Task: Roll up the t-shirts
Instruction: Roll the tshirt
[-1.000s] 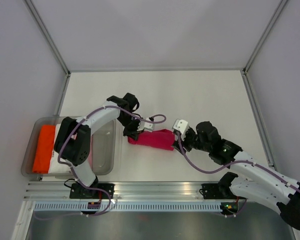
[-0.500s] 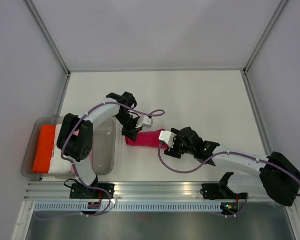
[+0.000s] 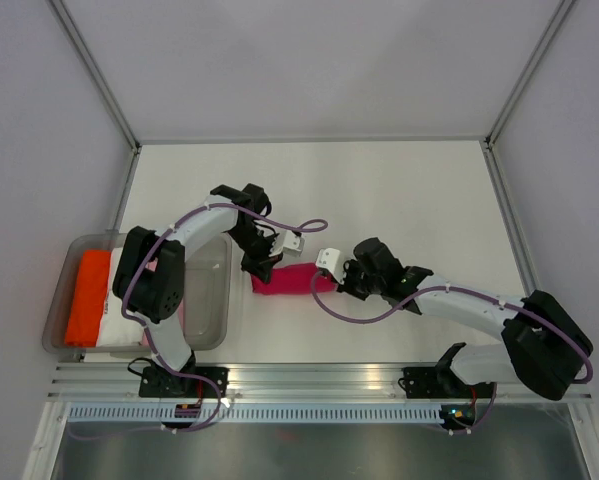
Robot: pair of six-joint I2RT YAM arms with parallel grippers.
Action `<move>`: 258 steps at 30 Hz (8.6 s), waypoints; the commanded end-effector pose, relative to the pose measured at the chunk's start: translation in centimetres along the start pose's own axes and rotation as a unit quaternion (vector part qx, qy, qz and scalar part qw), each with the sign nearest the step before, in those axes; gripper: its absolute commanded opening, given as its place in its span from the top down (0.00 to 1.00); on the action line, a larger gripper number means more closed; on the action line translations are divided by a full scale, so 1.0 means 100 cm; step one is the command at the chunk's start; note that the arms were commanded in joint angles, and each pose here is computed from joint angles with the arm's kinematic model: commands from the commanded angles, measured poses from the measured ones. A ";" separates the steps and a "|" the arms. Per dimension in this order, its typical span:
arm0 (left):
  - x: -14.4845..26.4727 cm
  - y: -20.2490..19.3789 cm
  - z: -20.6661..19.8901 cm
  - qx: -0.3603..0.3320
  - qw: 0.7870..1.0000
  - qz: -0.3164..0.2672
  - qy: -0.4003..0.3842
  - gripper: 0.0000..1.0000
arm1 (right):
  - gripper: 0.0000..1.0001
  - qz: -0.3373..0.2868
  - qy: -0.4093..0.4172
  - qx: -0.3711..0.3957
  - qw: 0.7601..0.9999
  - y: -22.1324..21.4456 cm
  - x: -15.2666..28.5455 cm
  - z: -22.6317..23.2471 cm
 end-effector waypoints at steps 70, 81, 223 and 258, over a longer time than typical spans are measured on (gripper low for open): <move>0.022 0.006 -0.042 0.138 0.961 -0.047 0.234 0.36 | 1.00 0.073 0.243 -0.550 0.796 -0.036 0.009 0.060; -0.007 -0.012 -0.025 0.071 0.970 -0.040 0.230 0.25 | 1.00 0.070 0.225 -0.553 0.800 -0.041 0.016 0.060; -0.025 0.089 0.003 -0.250 0.950 0.052 0.178 0.00 | 1.00 -0.061 0.146 -0.801 0.577 0.000 -0.001 0.018; -0.105 0.027 0.010 -0.124 0.978 0.111 0.127 0.39 | 0.64 -0.019 0.104 -0.740 0.664 -0.002 0.008 0.008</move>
Point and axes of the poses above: each gripper's point midway between its finger pads, its own x axis back along the fingers, its own z axis along the line the jaws close on, y = z × x, the point moved 3 cm from there along x, back along the fingers, and after that the axes turned 5 degrees about -x, right-handed, at the moved point
